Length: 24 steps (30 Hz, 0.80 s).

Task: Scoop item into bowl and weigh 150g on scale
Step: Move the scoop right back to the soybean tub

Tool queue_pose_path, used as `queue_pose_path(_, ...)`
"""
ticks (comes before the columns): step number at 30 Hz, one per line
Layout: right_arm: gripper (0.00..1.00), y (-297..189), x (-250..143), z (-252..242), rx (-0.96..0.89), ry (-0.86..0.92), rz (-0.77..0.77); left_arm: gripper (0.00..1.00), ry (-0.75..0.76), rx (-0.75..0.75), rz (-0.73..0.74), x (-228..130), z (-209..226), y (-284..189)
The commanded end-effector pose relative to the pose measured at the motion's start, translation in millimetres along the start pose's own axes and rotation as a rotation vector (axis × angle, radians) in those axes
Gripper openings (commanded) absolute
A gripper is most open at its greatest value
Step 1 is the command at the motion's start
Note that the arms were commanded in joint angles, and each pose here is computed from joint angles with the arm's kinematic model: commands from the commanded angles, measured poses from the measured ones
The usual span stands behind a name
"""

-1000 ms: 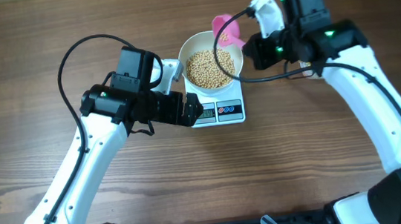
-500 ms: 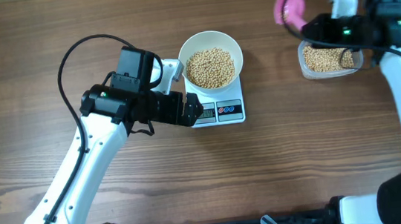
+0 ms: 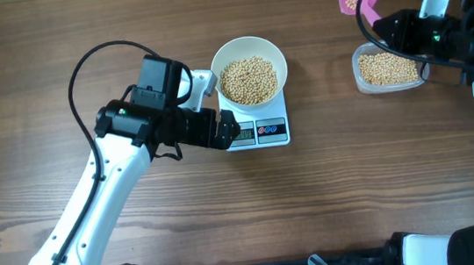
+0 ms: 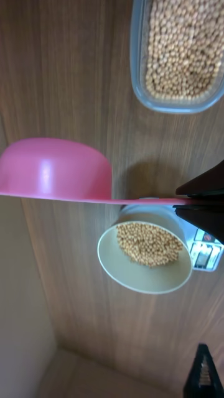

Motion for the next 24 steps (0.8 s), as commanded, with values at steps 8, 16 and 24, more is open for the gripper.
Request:
queue_pose_path(8, 0.04, 1, 13, 31, 0.118, -0.088, -0.040, 1.00, 0.016, -0.010, 0.000, 1, -1, 0)
queue_pose_path(16, 0.04, 8, 13, 46, 0.155, -0.115, -0.026, 1.00, 0.016, -0.010, 0.000, 1, -1, 0)
queue_pose_path(24, 0.04, 17, 15, 67, 0.195, -0.161, -0.018, 1.00, 0.016, -0.010, 0.000, 1, -1, 0)
Point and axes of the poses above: each gripper's point midway between its finger pads, its own y axis out along the fingers, its own z axis along the line the jaws close on, x = y × z, the point moved 7 cm from there along -y, back along the fingers, and after that the axes turned 15 degrees about -y, right-handed, at the moved point
